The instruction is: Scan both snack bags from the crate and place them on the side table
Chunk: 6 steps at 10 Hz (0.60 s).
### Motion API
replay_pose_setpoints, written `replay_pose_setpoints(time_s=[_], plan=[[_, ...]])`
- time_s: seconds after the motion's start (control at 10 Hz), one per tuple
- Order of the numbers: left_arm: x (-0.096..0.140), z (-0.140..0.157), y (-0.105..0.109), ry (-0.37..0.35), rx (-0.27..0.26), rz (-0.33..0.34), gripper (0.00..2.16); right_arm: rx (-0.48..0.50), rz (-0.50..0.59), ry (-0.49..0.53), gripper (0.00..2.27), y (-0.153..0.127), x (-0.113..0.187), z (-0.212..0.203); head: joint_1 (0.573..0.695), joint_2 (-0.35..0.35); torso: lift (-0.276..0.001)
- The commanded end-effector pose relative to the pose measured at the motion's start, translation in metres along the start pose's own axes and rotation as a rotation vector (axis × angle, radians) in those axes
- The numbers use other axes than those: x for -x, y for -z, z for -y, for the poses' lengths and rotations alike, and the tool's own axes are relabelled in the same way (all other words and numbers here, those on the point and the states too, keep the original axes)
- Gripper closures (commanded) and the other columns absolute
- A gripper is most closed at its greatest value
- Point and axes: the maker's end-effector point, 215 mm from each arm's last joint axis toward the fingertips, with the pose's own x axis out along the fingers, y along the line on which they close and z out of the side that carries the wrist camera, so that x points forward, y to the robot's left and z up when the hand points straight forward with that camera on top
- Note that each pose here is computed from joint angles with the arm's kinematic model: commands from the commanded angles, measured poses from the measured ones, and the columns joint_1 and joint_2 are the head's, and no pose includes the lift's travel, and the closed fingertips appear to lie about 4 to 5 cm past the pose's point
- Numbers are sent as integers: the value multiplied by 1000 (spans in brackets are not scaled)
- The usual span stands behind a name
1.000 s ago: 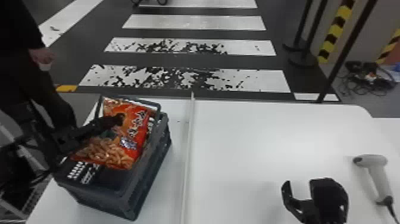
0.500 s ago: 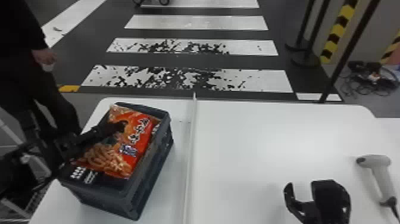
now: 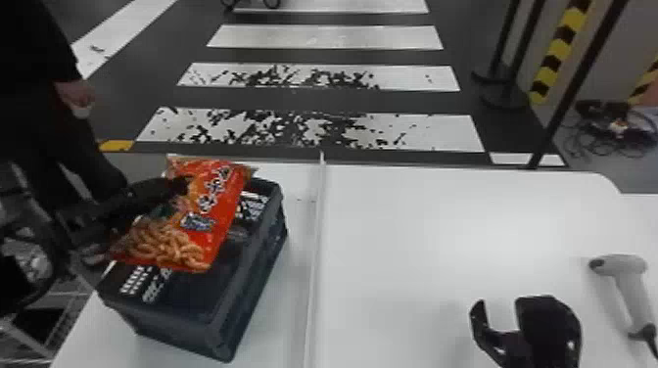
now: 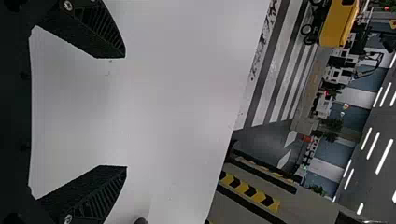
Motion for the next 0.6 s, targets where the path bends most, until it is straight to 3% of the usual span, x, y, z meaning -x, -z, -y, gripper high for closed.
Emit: replay_pose_setpoints(time_s=[0.0, 0.2, 0.5], plan=[[1, 21, -4, 40, -8, 13, 2132, -1, 2, -2, 73, -1, 0, -1, 695, 52, -98], [-12, 29, 10, 27, -21, 6, 2132, -1, 3, 0, 73, -2, 0, 0, 695, 48, -98], [-70, 55, 42, 76, -22, -10, 2132, -3, 6, 5, 76, -3, 1, 2, 695, -6, -98]])
